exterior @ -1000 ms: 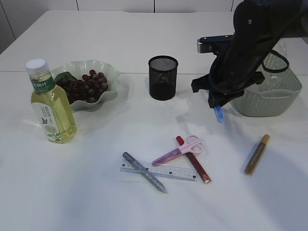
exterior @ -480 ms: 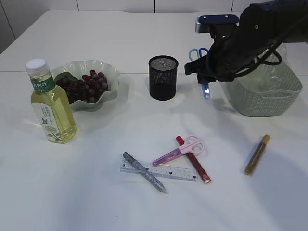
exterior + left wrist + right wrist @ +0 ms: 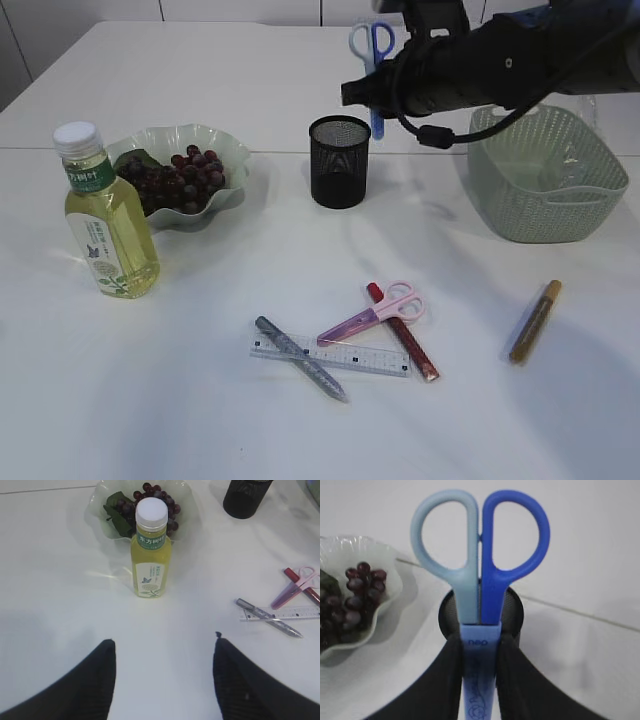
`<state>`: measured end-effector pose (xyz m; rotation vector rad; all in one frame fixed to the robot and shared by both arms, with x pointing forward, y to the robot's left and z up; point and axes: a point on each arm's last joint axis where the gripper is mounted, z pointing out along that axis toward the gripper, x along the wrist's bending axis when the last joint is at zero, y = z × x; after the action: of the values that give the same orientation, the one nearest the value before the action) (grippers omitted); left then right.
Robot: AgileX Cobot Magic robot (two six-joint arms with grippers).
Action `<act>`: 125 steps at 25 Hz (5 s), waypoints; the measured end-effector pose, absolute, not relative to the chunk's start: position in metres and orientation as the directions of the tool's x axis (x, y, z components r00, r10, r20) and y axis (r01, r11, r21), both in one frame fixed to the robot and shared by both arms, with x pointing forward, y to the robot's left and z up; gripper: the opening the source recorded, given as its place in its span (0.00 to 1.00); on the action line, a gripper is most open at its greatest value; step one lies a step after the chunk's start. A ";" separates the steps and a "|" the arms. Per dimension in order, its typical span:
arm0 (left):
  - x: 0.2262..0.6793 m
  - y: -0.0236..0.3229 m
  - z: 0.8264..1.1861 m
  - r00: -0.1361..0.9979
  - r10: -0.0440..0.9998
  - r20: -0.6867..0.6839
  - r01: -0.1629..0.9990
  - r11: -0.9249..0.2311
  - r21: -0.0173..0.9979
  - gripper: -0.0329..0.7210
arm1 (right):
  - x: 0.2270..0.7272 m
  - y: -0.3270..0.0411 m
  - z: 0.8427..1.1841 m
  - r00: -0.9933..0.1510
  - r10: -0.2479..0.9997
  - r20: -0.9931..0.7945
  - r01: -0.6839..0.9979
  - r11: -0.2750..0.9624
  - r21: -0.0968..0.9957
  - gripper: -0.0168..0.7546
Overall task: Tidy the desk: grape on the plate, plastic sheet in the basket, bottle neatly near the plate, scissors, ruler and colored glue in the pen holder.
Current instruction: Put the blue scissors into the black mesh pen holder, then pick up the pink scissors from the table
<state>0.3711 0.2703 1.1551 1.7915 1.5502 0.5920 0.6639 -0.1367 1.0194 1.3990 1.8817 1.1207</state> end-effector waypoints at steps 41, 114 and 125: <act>0.373 0.270 1.157 0.185 0.979 -0.092 0.644 -0.050 0.764 0.63 | 0.737 -0.108 0.962 -0.340 0.939 0.058 0.354 0.071 0.933 0.22; 0.373 0.270 1.157 0.186 0.978 -0.097 0.643 -0.046 0.765 0.63 | 0.728 -0.112 1.038 -0.310 0.948 0.072 0.552 0.118 0.826 0.36; 0.388 0.259 1.149 0.315 0.947 -0.071 0.658 -0.164 0.735 0.63 | 0.699 -0.120 1.078 -0.237 0.963 0.130 0.807 0.121 0.578 0.36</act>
<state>0.3879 0.2593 1.1487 1.9044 1.4195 0.5426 0.6994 -0.1195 1.0779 1.7387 2.1251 0.8055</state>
